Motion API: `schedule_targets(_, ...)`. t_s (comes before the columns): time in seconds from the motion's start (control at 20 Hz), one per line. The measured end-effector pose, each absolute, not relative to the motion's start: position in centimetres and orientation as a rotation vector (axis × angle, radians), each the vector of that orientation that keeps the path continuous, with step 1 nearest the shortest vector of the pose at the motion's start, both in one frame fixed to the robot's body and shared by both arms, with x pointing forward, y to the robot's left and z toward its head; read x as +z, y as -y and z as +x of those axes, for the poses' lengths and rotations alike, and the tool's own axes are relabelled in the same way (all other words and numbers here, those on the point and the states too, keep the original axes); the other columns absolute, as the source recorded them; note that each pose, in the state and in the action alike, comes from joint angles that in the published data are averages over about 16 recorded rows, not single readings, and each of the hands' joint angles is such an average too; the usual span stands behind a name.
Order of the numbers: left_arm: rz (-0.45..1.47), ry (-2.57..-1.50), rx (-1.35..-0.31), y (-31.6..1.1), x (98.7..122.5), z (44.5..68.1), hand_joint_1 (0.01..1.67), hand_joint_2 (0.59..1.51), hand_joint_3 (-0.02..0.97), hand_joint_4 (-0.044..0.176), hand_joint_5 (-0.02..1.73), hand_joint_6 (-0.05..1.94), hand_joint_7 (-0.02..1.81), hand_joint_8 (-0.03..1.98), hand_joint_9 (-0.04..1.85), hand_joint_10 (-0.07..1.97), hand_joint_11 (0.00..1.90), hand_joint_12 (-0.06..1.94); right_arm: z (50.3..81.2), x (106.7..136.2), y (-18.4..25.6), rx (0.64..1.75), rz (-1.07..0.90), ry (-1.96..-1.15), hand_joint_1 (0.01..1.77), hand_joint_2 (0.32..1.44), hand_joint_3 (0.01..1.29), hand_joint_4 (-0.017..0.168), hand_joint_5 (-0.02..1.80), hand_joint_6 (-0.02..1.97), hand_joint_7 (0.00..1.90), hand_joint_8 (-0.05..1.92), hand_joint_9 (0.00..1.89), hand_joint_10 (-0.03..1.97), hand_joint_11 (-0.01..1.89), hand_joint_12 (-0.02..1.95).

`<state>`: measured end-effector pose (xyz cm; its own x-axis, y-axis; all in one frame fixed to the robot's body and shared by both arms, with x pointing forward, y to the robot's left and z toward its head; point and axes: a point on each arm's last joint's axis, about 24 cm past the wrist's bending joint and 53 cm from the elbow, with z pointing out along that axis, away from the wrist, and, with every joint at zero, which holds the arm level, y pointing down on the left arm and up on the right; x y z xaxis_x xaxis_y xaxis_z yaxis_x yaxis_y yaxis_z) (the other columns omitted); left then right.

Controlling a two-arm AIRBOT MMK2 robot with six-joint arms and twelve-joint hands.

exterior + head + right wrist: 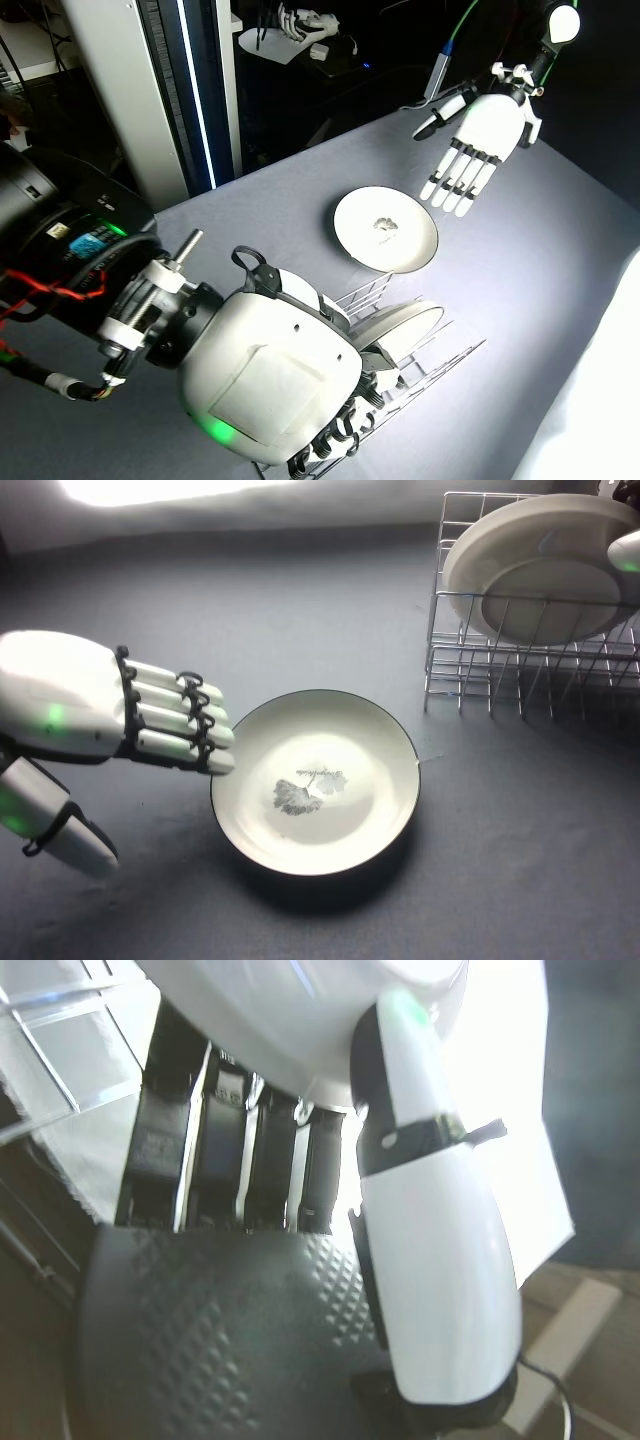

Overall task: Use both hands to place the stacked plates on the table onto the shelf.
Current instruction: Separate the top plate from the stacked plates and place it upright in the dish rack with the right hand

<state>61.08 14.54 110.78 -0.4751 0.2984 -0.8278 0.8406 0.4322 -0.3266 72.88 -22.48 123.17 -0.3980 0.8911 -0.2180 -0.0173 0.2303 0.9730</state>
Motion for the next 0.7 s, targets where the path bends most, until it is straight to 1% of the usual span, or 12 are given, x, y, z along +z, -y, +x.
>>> schedule_targets(0.2,0.969,-1.994,-0.993,-13.8,110.0,60.8,0.02,1.127,-0.002,-0.001,0.08,0.02,0.06,0.00,0.04,0.01,0.02,0.00,72.7,123.0,22.4,1.285,0.801,-1.637,1.18,1.10,0.01,-0.004,0.70,0.55,0.79,0.42,0.69,0.63,0.39,1.37)
schedule_targets(0.3,0.973,-1.996,-0.993,-13.5,109.7,60.7,0.02,1.125,-0.002,-0.001,0.09,0.02,0.07,0.00,0.04,0.01,0.02,0.00,72.5,123.4,21.9,1.289,0.774,-1.635,1.12,1.11,0.01,-0.003,0.63,0.43,0.70,0.31,0.60,0.51,0.29,1.33)
schedule_targets(0.45,0.981,-1.996,-0.992,-13.0,109.3,60.6,0.02,1.125,-0.002,-0.001,0.09,0.02,0.07,0.00,0.04,0.01,0.02,0.00,72.2,124.3,20.9,1.297,0.718,-1.636,1.02,1.11,0.01,-0.003,0.48,0.25,0.54,0.13,0.44,0.32,0.16,1.12)
schedule_targets(0.55,0.985,-1.994,-0.993,-12.8,109.2,60.6,0.02,1.126,-0.002,-0.001,0.09,0.02,0.07,0.00,0.04,0.01,0.02,0.00,71.9,124.9,20.0,1.301,0.667,-1.638,0.96,1.08,0.01,-0.004,0.39,0.14,0.44,0.02,0.35,0.24,0.10,0.94)
schedule_targets(0.7,0.989,-1.992,-0.995,-12.5,109.1,60.5,0.02,1.129,-0.003,-0.001,0.09,0.02,0.07,0.00,0.04,0.01,0.03,0.00,71.2,125.9,18.4,1.297,0.559,-1.640,0.88,1.03,0.01,-0.003,0.27,0.09,0.30,0.01,0.23,0.15,0.05,0.68)
